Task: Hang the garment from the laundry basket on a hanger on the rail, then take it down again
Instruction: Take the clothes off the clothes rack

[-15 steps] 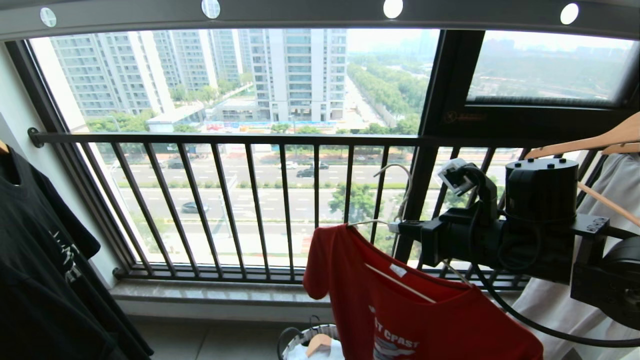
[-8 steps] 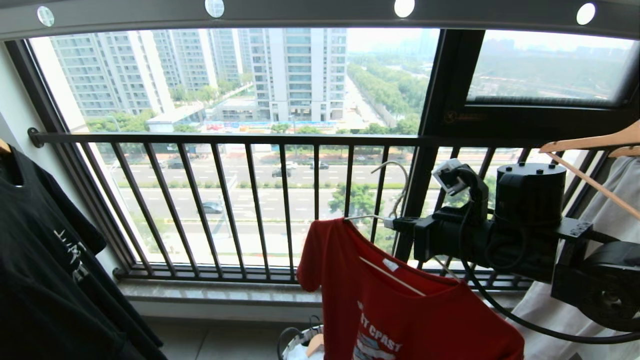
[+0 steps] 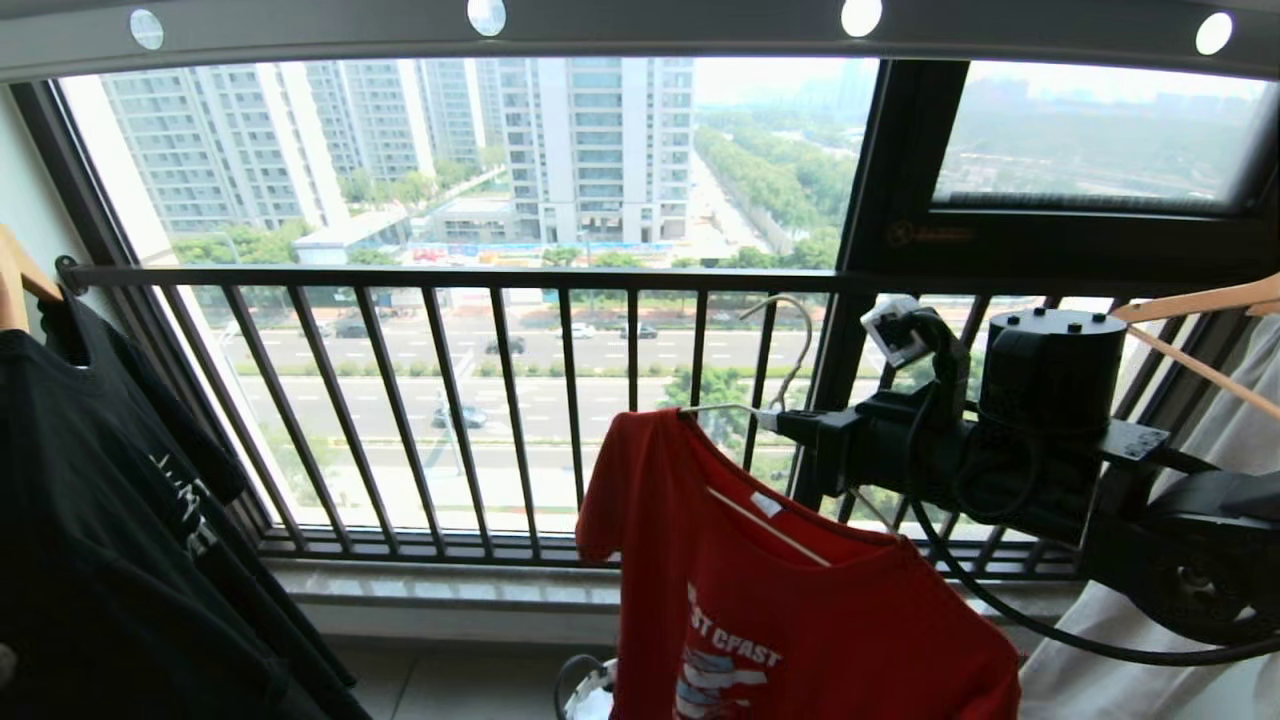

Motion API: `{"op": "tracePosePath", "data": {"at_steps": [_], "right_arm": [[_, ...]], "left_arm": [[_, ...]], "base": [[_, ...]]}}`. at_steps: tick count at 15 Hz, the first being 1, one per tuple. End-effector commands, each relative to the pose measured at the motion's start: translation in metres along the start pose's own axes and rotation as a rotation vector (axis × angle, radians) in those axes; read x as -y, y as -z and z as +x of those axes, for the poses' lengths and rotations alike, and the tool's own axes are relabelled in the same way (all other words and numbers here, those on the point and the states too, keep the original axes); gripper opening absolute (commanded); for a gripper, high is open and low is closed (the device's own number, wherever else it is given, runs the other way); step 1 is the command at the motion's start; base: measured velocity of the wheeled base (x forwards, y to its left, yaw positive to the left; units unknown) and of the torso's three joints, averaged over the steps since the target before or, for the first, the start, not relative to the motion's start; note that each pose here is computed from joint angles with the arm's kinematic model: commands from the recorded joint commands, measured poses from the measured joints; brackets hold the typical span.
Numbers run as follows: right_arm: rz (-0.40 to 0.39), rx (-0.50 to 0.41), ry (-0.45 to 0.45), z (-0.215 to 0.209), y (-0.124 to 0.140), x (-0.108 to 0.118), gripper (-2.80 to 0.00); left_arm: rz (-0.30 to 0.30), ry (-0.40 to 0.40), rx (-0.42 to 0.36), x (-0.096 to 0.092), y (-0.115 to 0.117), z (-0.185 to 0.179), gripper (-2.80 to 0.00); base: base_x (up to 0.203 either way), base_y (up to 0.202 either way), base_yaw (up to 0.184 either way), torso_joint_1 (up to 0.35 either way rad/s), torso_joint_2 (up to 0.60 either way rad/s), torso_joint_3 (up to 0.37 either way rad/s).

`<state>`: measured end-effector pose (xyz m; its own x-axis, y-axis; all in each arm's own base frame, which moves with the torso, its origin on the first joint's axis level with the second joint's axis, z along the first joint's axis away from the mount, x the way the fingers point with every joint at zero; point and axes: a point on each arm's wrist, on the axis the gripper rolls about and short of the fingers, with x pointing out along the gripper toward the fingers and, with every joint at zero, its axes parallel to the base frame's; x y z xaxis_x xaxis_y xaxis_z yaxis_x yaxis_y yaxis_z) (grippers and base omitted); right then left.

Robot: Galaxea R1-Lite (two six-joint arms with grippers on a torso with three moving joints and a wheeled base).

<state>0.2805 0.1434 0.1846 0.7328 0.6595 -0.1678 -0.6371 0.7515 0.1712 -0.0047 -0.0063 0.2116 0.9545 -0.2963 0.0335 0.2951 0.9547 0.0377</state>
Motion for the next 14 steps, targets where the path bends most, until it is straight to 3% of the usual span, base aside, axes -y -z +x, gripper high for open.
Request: {"op": "tracePosePath", "data": {"at_steps": [1, 3, 6, 10, 14], "right_arm": [[-0.001, 0.002, -0.003, 0.011, 0.0, 0.003, -2.8], [0.005, -0.022, -0.002, 0.027, 0.008, 0.008, -2.8], [-0.003, 0.003, 0.002, 0.055, 0.002, 0.016, -2.8], [-0.005, 0.008, 0.002, 0.06, 0.001, 0.016, -2.8], [-0.009, 0.025, 0.051, 0.064, -0.001, 0.018, -2.8]], "left_arm": [[-0.045, 0.093, -0.133, -0.013, -0.026, 0.049, -2.8], [-0.069, 0.264, -0.186, -0.015, -0.046, 0.088, -2.8], [-0.095, 0.52, -0.315, 0.005, -0.043, 0.141, -2.8], [-0.134, 0.634, -0.502, 0.031, -0.019, 0.212, -2.8], [-0.175, 0.653, -0.606, 0.053, 0.02, 0.286, -2.8]], "base": [[0.0, 0.0, 0.0, 0.0, 0.0, 0.0], [0.0, 0.0, 0.0, 0.0, 0.0, 0.0], [0.0, 0.0, 0.0, 0.0, 0.0, 0.0], [0.0, 0.0, 0.0, 0.0, 0.0, 0.0], [0.0, 0.0, 0.0, 0.0, 0.0, 0.0]]}}
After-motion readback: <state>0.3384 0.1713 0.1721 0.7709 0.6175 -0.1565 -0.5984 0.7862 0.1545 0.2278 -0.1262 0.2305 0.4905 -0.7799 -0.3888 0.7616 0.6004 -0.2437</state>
